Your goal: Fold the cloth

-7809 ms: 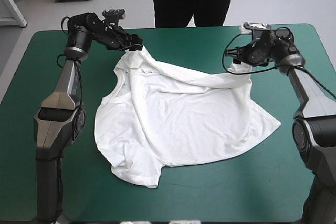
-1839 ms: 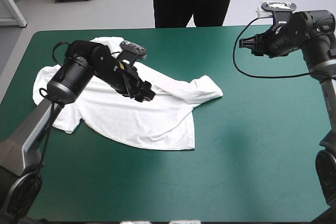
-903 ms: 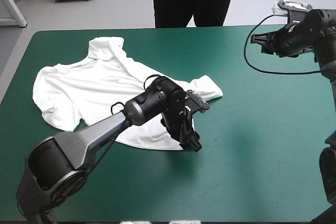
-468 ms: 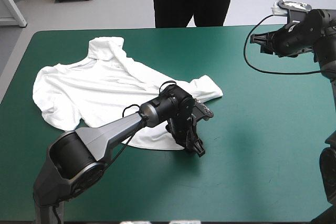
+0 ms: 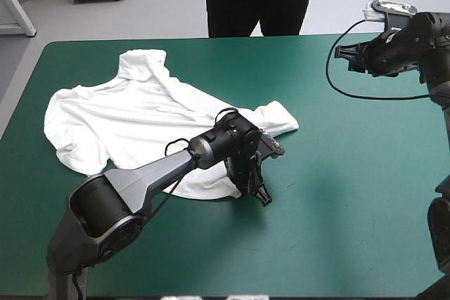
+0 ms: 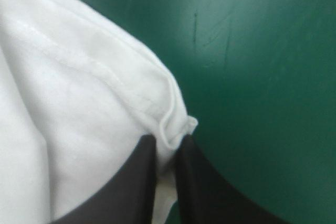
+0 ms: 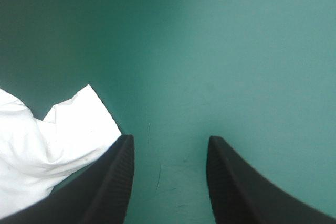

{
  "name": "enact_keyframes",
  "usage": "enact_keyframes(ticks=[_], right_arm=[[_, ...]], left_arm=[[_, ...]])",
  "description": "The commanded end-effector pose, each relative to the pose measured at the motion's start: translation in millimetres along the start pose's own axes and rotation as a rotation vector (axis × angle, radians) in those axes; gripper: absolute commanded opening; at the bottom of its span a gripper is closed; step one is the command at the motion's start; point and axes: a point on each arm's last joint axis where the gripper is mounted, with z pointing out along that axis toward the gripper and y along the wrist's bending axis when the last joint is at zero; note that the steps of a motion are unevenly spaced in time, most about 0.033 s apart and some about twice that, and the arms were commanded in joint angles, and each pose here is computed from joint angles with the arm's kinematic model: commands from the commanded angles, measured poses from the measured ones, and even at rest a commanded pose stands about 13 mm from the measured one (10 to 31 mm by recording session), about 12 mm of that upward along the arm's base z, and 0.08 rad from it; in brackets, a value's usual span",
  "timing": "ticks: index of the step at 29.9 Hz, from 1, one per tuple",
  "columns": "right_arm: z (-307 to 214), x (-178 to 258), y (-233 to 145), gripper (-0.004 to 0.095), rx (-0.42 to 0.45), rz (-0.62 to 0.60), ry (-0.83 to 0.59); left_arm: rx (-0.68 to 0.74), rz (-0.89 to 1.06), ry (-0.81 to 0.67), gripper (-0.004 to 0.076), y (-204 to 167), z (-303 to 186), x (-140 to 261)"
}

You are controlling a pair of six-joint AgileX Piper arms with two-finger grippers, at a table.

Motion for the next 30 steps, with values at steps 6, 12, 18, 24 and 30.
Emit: enact_keyframes(ticks=[6, 12, 18, 24, 30], right_arm=[[-33.2, -4.0, 9.4, 0.0414, -0.086, -0.072, -0.095], [-17.1, -1.1, 20.8, 0.0454, -0.115, -0.102, -0.038], [27.1, 3.5, 35.3, 0.0552, -0.121, -0.169, 0.073], [66.8, 13.2, 53.9, 0.0551, -0.105, -0.226, 0.168], [103.1, 19.6, 60.1, 0.0550, -0.105, -0.229, 0.229]], left_arm=[[0.074, -0.012, 0.015, -0.0009, -12.1, -4.7, 3.0], [0.085, -0.023, 0.111, -0.0009, -12.5, 16.8, 19.6], [0.115, -0.034, 0.122, -0.0009, -15.5, 20.6, 25.6], [0.150, -0.036, 0.055, -0.0009, -19.4, 11.3, 22.4], [0.157, -0.034, 0.046, -0.0009, -20.3, 8.1, 22.7]])
